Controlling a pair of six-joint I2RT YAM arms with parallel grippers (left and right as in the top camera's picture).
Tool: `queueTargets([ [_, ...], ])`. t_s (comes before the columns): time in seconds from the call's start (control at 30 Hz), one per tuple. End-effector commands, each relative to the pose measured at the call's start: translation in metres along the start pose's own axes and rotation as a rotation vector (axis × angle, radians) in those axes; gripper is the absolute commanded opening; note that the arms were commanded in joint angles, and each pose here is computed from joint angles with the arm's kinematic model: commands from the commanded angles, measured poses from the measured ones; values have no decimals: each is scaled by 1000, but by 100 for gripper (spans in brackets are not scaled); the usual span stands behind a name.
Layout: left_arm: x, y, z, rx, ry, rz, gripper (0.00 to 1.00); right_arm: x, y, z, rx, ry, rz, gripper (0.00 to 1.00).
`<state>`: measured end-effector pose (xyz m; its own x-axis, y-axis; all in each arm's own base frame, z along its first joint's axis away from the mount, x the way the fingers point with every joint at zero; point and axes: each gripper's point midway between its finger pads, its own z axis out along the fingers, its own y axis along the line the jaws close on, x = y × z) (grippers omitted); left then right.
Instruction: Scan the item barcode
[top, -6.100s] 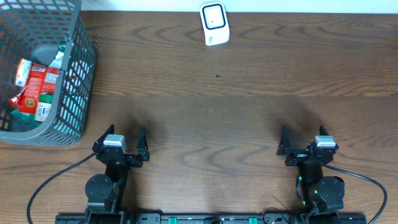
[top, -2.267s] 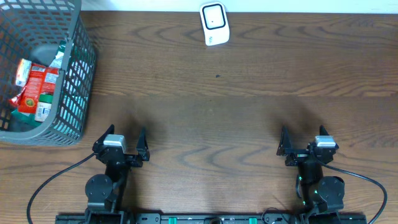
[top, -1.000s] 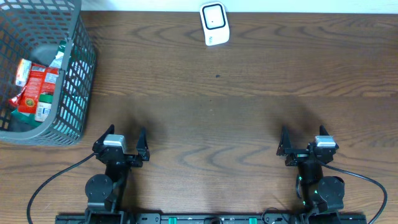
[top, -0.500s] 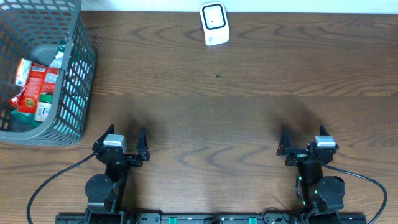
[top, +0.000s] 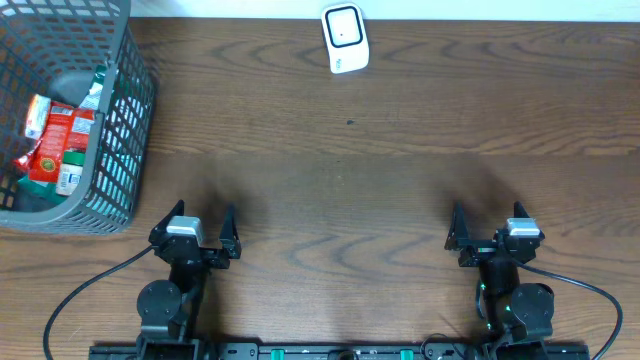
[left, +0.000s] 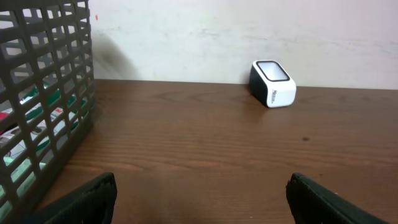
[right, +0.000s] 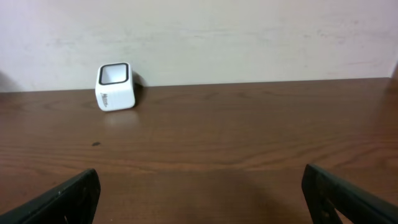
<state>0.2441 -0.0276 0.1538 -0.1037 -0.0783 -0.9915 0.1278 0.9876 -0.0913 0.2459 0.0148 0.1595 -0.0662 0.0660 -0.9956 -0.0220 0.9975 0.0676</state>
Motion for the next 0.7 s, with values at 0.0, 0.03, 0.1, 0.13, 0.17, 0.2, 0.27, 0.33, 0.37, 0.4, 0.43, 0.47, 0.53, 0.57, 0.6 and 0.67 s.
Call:
queueTargets([
  [0.0,11,-6,0,39,40,13,88,0,-5,0,24,-3,-3,99],
  [0.03,11,-6,0,39,37,13,88,0,-5,0,24,-3,-3,99],
  [0.1,10,-7,0,40,33,13,88,0,-5,0,24,-3,-3,99],
  [0.13,9,-7,0,40,32,8,88,0,-5,0,24,-3,-3,99],
  [0.17,8,-7,0,39,30,-9,88,0,-5,0,24,-3,-3,99],
  [0.2,6,-7,-1,40,27,-22,88,0,-5,0,24,-3,-3,99],
  [0.27,1,-7,-2,40,18,-38,88,0,-5,0,24,-2,-3,99],
  [0.33,-5,-8,-3,42,11,-52,88,0,-5,0,24,-3,-3,99],
  [0.37,-9,-9,-4,42,10,-67,88,0,-5,0,24,-3,-3,99],
  [0.4,-11,-10,-6,51,10,-76,88,0,-5,0,24,-3,-3,99],
  [0.43,-15,-15,-7,75,12,-78,88,0,-5,0,24,-3,-3,99],
  [0.47,-18,-19,-9,96,14,-78,88,0,-5,0,24,-3,-3,99],
  [0.53,-27,-26,-14,127,20,-87,88,0,-5,0,24,-3,-3,99],
  [0.57,-32,-26,-16,126,22,-100,88,0,-5,0,24,-3,-3,99],
  [0.6,-37,-27,-19,126,26,-113,88,0,-5,0,24,-3,-3,99],
  [0.67,-48,-28,-23,126,32,-132,88,0,-5,0,24,-3,-3,99],
])
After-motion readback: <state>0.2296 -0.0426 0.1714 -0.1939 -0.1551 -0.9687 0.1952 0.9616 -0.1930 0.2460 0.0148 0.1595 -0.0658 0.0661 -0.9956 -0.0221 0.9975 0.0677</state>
